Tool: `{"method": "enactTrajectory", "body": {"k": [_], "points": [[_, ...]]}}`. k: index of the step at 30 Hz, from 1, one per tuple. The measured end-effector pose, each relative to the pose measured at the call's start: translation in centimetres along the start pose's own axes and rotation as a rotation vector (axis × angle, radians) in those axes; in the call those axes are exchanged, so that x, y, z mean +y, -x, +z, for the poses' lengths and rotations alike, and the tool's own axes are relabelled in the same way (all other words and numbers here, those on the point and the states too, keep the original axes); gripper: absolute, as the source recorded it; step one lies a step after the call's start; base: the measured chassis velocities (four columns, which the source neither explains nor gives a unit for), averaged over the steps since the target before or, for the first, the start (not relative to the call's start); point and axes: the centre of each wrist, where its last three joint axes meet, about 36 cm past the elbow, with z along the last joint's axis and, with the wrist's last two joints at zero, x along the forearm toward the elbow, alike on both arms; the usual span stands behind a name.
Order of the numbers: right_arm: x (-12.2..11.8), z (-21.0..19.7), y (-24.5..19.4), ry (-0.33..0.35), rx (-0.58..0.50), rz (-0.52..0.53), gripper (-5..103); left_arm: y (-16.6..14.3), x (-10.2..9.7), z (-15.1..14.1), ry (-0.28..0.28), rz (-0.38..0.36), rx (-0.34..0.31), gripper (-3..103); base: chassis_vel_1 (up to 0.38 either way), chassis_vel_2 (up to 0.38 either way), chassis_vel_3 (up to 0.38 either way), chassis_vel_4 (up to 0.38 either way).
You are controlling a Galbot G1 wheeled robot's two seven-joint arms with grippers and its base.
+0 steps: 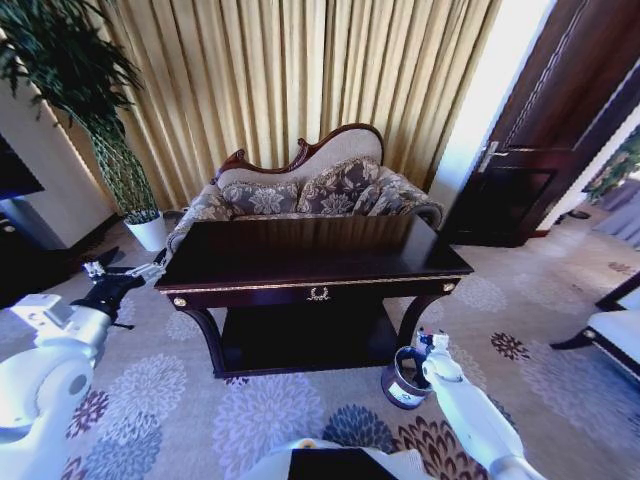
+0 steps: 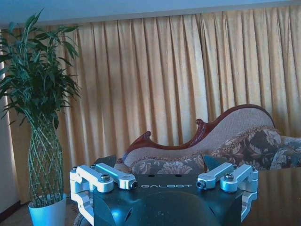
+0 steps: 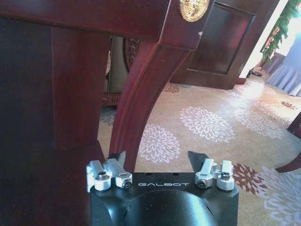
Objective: Move to the front of the table and place the trash on the table into the trash bin.
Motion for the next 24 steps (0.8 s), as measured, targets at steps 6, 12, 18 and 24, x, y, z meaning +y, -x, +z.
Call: {"method": "enactTrajectory", "body": {"k": [6,12,18,24], "points": [[-0.7,0.2,-0.7,-0.011,-0.007,-0.003,94,0.1,0.0,-0.1,0.004,0.003,-0.004,100,0.0,0.0,0.0,0.0],[-1.6,0.3,-1.4,-0.004,-0.005,-0.001,100,0.1,-0.1,-0.3,0.006,0.009,-0.01,100,0.0,0.0,0.0,0.0],[-2.4,0.6,-2.3,0.003,0.003,0.002,100,-0.1,-0.3,-0.4,0.005,0.013,-0.012,100,0.0,0.0,0.0,0.0],[-3.4,-0.3,-3.5,0.051,-0.013,-0.01,100,-0.3,-0.4,-0.5,0.002,0.012,-0.017,100,0.0,0.0,0.0,0.0]]}}
